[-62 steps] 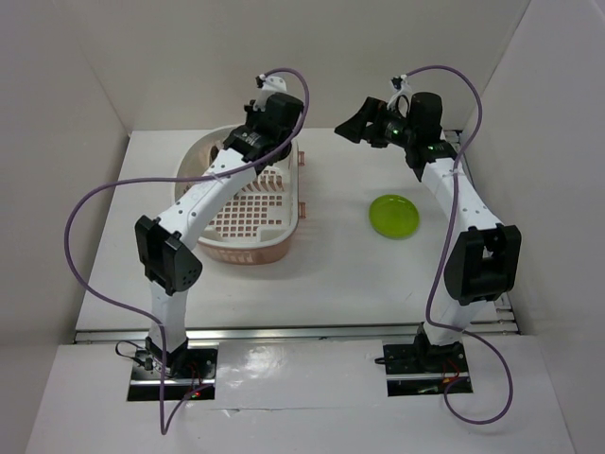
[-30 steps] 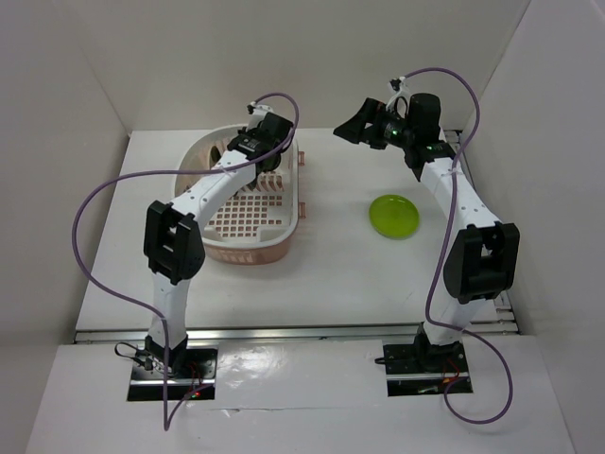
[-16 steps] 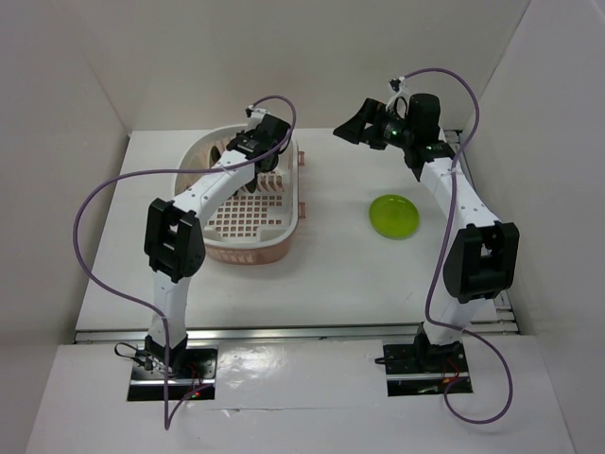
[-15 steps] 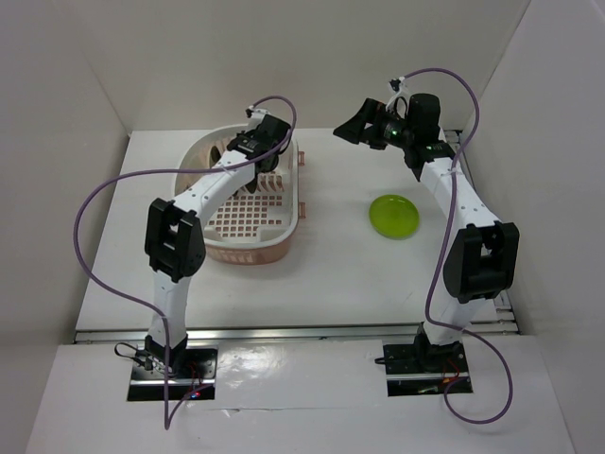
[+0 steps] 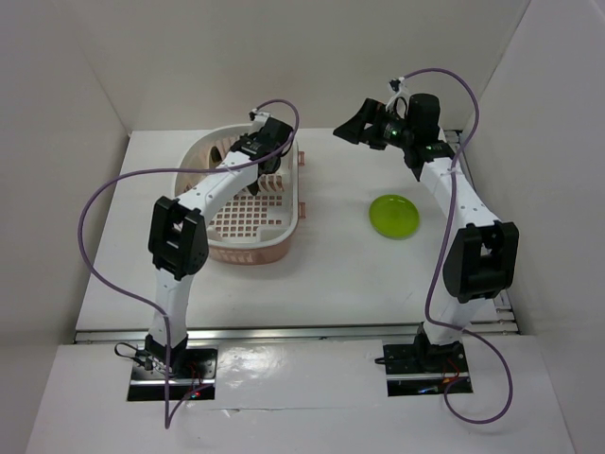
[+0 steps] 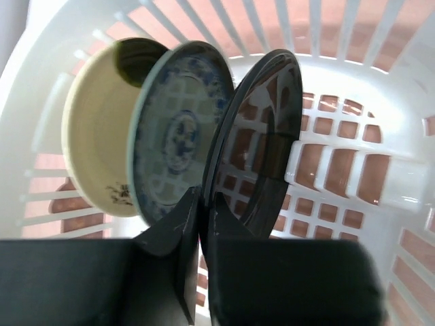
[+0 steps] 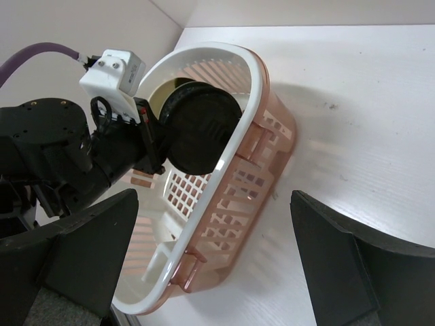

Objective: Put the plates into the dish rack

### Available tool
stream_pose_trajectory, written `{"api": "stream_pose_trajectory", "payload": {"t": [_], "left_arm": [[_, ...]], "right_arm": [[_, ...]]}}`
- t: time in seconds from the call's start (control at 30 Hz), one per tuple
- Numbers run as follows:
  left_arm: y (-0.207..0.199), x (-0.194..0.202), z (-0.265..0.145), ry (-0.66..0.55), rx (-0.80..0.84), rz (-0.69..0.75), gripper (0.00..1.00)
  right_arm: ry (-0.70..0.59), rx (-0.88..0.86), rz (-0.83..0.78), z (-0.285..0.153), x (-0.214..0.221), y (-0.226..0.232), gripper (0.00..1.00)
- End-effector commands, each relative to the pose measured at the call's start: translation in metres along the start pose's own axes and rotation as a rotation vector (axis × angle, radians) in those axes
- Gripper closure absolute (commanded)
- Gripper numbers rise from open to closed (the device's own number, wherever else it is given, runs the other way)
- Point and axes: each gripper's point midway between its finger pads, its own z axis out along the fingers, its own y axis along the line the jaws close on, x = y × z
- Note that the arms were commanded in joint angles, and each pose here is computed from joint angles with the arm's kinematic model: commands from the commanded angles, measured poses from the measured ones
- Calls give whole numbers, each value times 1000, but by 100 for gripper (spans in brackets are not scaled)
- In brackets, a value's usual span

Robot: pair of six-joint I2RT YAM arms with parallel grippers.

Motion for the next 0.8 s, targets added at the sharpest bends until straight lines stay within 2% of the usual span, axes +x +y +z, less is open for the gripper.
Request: {"api": "stream_pose_trajectory", "payload": {"t": [0.0, 0.1, 0.13, 0.27, 0.33, 0.37, 0.5, 0.63, 0.73, 0.77], "left_arm": [[-13, -8, 3, -11, 40, -36, 83], [-15, -5, 6, -5, 38, -30, 77], [-16, -4, 6, -2, 46, -30, 72], [-15, -10, 3, -10, 49, -37, 66], [-16, -10, 3, -10, 49, -46, 57], [-17, -14, 1, -15, 60, -55, 52], [-12, -28, -8, -45, 70, -83, 43], [-4, -43, -21, -75, 80, -111, 35], [3, -56, -33, -102, 97, -130, 33], [4, -59, -35, -109, 99, -136, 26]], "right_arm": [[2, -14, -12, 5, -2, 1, 0], [2, -14, -12, 5, -2, 1, 0], [2, -14, -12, 5, -2, 1, 0], [8, -11, -6, 7, 1, -2, 0], [8, -11, -6, 7, 1, -2, 0], [8, -11, -6, 7, 1, -2, 0], [14, -7, -1, 9, 3, -5, 0], [21, -4, 5, 12, 6, -9, 0], [21, -4, -4, 12, 6, -9, 0], [18, 11, -10, 11, 4, -11, 0]]}}
